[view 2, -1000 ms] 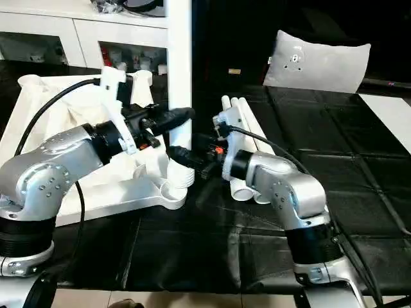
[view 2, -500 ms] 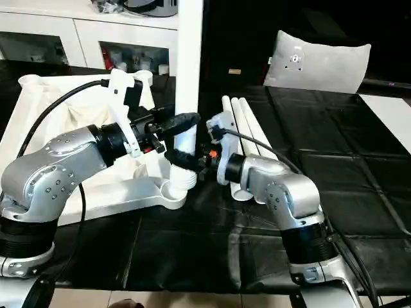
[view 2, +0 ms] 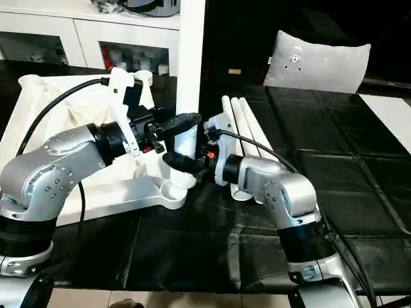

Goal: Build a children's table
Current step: Pick table leg

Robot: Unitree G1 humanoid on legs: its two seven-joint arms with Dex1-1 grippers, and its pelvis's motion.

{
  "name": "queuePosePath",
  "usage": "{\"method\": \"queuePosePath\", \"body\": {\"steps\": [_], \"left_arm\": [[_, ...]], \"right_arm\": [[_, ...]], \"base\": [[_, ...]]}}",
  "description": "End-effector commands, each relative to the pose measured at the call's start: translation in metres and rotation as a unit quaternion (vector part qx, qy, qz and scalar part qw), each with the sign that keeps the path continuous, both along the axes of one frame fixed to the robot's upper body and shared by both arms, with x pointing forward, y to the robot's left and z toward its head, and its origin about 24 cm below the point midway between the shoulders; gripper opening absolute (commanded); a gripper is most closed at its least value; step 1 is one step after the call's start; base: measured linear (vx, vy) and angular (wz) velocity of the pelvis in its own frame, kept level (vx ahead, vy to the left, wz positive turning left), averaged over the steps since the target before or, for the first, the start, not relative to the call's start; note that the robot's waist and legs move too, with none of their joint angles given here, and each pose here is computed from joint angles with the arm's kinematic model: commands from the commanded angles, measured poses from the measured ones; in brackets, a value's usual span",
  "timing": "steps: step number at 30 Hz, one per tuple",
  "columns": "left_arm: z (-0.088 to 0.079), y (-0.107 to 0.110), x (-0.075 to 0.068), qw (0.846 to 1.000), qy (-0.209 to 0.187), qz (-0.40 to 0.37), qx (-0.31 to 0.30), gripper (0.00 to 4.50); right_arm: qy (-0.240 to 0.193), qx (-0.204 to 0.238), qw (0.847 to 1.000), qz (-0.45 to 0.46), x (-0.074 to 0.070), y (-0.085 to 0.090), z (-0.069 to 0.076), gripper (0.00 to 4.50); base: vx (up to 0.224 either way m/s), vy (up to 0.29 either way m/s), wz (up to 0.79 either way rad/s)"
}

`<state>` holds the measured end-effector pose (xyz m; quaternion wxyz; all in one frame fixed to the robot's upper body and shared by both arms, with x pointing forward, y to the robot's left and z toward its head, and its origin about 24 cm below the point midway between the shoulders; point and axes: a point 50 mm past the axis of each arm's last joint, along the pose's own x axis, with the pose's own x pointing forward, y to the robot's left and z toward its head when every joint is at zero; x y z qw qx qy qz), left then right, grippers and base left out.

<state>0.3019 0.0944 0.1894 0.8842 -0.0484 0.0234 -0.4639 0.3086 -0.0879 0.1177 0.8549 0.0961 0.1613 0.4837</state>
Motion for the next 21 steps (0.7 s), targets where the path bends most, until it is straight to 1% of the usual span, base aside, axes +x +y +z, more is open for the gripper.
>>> {"method": "queuePosePath", "body": {"steps": [1,4,8,11,14,17,18,19,20,21], "left_arm": [[0.0158,-0.0104,-0.0067,0.998,-0.040,-0.038,-0.004,1.84],[0.0152,-0.0107,-0.0076,0.998,-0.038,-0.043,-0.003,1.84],[0.0148,-0.0114,-0.0092,0.998,-0.038,-0.049,-0.001,1.84],[0.0148,-0.0119,-0.0096,0.998,-0.038,-0.052,0.000,1.84],[0.0150,-0.0141,-0.0140,0.997,-0.032,-0.070,0.003,1.84],[0.0158,-0.0145,-0.0151,0.997,-0.023,-0.074,-0.004,1.84],[0.0163,-0.0145,-0.0155,0.997,-0.020,-0.076,-0.006,2.40],[0.0164,-0.0142,-0.0151,0.997,-0.022,-0.074,-0.004,2.54],[0.0165,-0.0135,-0.0144,0.997,-0.026,-0.068,0.000,2.54],[0.0162,-0.0129,-0.0141,0.997,-0.025,-0.067,0.001,2.54]], "right_arm": [[0.012,-0.011,1.000,-0.021,0.0044,-0.0062,-0.0020,2.75],[0.013,-0.006,1.000,-0.018,0.0038,-0.0054,-0.0019,2.38],[0.013,-0.007,1.000,-0.016,0.0025,-0.0047,-0.0032,2.14],[0.016,-0.005,1.000,-0.017,0.0023,-0.0046,-0.0038,2.07],[0.003,-0.005,0.999,-0.034,0.0034,-0.0035,-0.0047,2.01],[-0.004,-0.004,0.999,-0.040,0.0035,-0.0030,-0.0047,1.99],[-0.007,-0.008,0.999,-0.048,0.0042,-0.0030,-0.0054,1.98],[-0.010,-0.009,0.999,-0.049,0.0044,-0.0027,-0.0057,1.98],[-0.016,-0.012,0.998,-0.052,0.0048,-0.0021,-0.0064,1.98],[-0.009,-0.017,0.998,-0.059,0.0052,-0.0023,-0.0084,1.98]], "base": [[0.000,0.000,0.00],[0.000,0.000,0.00],[0.000,0.000,0.00],[0.000,0.000,0.00],[0.000,0.000,0.00],[0.000,0.000,0.00],[0.000,0.000,0.00],[0.000,0.000,0.00],[0.000,0.000,0.00],[0.000,0.000,0.00]]}}
